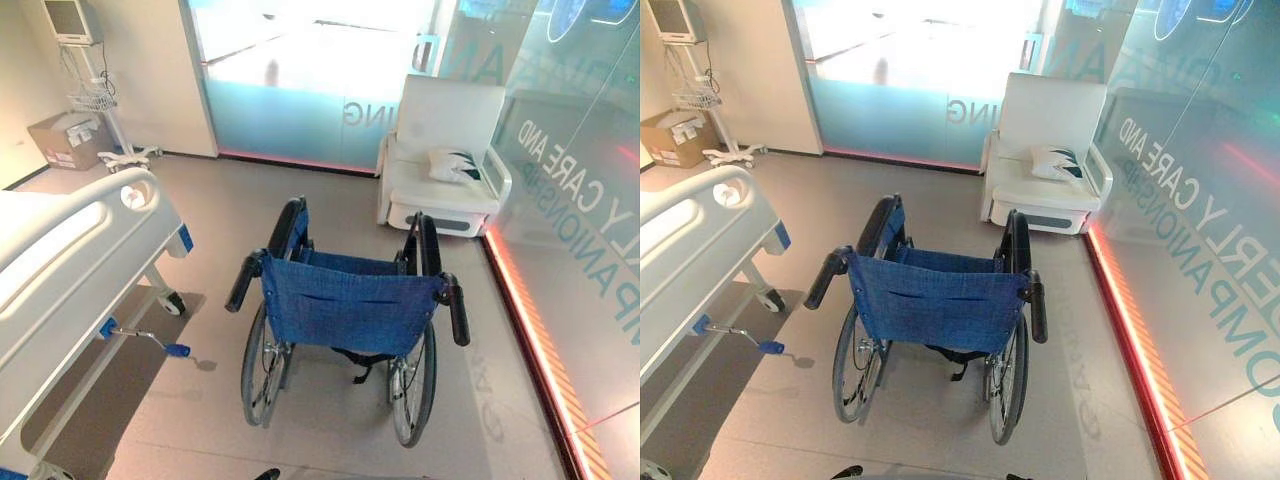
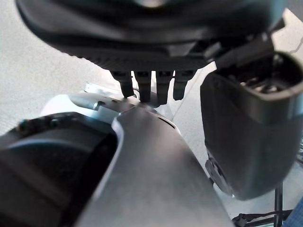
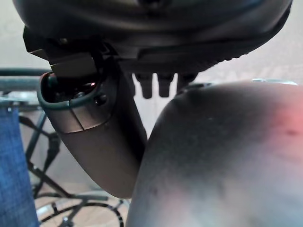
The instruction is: Push the wheelchair next to the bed
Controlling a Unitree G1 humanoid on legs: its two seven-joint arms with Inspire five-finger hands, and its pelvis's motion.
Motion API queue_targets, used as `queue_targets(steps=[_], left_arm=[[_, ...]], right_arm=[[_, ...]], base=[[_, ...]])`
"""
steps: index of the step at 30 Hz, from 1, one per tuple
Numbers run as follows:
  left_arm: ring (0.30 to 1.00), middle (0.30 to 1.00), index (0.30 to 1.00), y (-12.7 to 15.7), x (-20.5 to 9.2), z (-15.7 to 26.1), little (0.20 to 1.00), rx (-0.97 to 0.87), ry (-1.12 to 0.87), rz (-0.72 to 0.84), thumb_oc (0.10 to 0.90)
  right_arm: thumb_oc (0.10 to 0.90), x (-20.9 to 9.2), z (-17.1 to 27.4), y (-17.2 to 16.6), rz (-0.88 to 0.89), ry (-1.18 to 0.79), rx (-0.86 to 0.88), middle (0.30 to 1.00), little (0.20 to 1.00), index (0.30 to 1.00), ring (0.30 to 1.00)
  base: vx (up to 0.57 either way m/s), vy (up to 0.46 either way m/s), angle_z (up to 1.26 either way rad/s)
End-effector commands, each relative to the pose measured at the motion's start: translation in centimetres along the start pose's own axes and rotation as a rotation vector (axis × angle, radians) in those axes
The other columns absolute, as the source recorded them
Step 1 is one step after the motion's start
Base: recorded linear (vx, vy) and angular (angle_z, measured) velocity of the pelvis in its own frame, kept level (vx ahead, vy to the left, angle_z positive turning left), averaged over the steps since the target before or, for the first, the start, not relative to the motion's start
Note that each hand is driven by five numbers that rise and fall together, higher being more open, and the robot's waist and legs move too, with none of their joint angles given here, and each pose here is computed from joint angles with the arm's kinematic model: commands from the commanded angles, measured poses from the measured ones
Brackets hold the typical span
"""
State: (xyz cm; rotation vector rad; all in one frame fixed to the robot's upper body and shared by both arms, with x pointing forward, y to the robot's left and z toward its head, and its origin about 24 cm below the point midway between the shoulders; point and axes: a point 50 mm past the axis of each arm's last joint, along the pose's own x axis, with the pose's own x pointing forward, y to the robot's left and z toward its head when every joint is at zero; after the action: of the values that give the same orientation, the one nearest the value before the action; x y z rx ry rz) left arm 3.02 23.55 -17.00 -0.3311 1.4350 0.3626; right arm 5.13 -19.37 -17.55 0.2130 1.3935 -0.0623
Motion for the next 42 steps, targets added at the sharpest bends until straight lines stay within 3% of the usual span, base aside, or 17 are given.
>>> queue_targets(steps=[1, 23, 27, 37, 42], left_arm=[[0.9, 0.9, 0.9, -4.7, 0.6, 0.3, 0.9, -0.018, 0.026, -0.139, 0.8], [0.9, 0.9, 0.9, -4.3, 0.5, 0.8, 0.9, -0.01, 0.015, -0.111, 0.8], [0.9, 0.9, 0.9, -4.2, 0.5, 1.5, 0.9, -0.047, -0.04, -0.101, 0.8], [0.9, 0.9, 0.9, -1.0, -1.6, 8.7, 0.9, -0.182, -0.365, -0.087, 0.8], [0.9, 0.9, 0.9, 1.6, -4.6, 13.4, 0.9, -0.272, -0.576, -0.116, 0.8]], right_arm=[[0.8, -0.2, -0.9, -0.7, 0.004, 0.08, 0.02, 0.9, 0.9, 0.9, 0.9], [0.8, -0.2, -0.6, -1.2, -0.014, 0.069, 0.014, 0.9, 0.9, 0.9, 0.9], [0.8, -0.3, 0.1, -1.6, -0.063, 0.017, 0.091, 0.9, 0.9, 0.9, 0.9], [0.8, -2.8, 6.9, -6.5, -0.139, -0.311, 0.204, 0.9, 0.9, 0.9, 0.9], [0.8, -6.4, 10.7, -10.7, -0.271, -0.528, 0.235, 0.9, 0.9, 0.9, 0.9]], base=[[0.0, 0.0, 0.0], [0.0, 0.0, 0.0], [0.0, 0.0, 0.0], [0.0, -0.004, 0.0], [0.0, 0.0, 0.0]])
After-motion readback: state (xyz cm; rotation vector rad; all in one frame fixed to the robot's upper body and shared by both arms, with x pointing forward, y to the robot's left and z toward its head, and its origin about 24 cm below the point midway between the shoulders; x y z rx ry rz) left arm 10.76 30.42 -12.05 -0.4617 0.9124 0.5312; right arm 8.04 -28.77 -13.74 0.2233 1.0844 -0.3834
